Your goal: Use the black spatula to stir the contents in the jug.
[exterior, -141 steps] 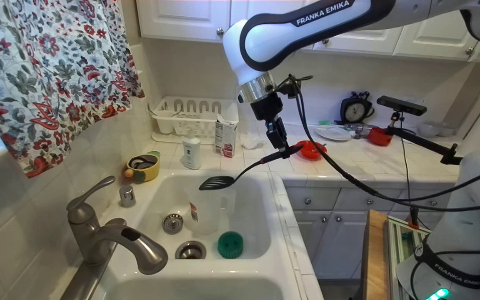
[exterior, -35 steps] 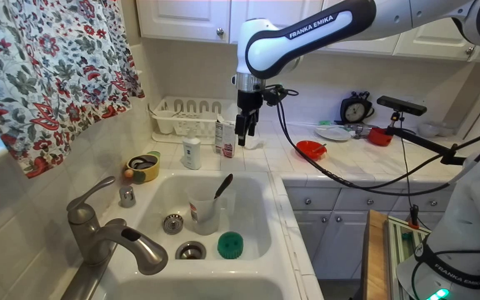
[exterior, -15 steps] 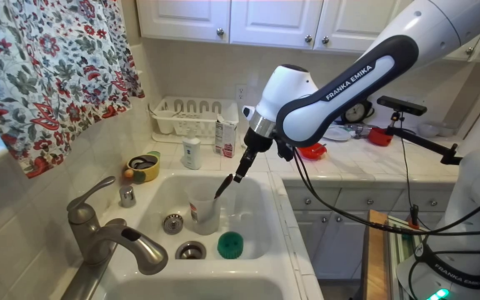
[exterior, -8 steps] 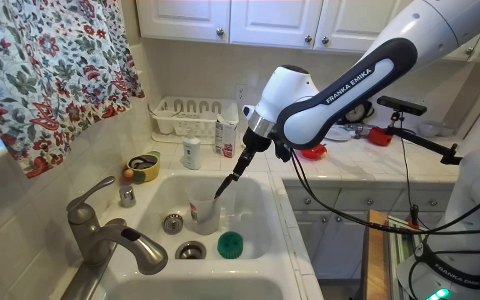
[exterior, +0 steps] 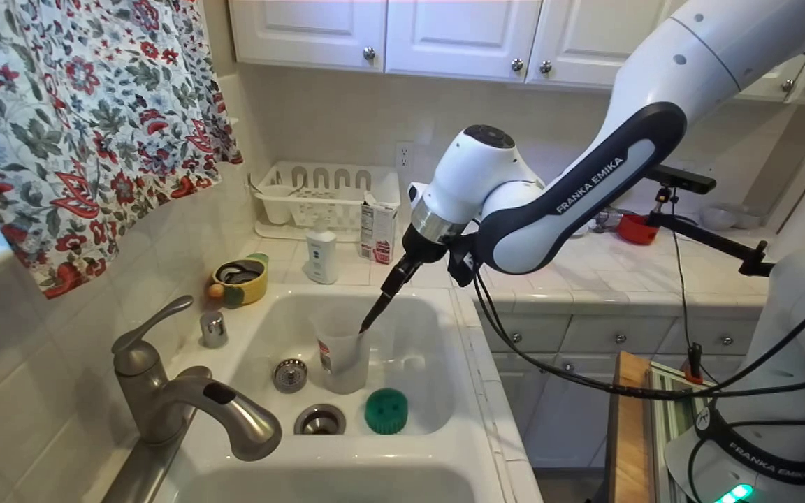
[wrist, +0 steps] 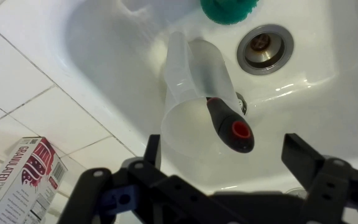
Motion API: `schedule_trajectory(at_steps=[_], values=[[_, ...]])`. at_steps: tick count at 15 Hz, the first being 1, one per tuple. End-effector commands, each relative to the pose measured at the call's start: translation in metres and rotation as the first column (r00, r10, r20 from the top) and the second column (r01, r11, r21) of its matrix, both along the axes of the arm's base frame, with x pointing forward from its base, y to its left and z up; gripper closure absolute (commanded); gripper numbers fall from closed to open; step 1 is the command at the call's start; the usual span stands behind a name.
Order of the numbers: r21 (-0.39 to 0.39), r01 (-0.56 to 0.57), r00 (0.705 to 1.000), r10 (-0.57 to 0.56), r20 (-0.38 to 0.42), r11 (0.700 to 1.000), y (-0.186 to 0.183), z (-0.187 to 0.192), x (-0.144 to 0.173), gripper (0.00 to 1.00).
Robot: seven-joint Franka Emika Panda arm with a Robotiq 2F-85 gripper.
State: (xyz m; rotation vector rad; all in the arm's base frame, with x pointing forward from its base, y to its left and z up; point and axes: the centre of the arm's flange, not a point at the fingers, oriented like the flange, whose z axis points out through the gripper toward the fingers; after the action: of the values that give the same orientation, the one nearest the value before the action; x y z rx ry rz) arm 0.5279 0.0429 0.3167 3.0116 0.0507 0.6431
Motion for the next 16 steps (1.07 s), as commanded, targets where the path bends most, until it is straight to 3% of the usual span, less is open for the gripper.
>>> schedule_trajectory(at_steps=[1,10,14,16], values=[[-0.014,0.035,0.999,-0.035,0.009,0.999,0.013,-0.014,0.003,0.01],[0.018,0.071,0.996,-0.072,0.06,0.997,0.032,-0.031,0.013,0.0],[0.006,0.093,0.994,-0.094,0.062,0.996,0.029,-0.034,0.018,0.38],[0.004,0.097,0.993,-0.098,0.064,0.995,0.029,-0.037,0.019,0.46]])
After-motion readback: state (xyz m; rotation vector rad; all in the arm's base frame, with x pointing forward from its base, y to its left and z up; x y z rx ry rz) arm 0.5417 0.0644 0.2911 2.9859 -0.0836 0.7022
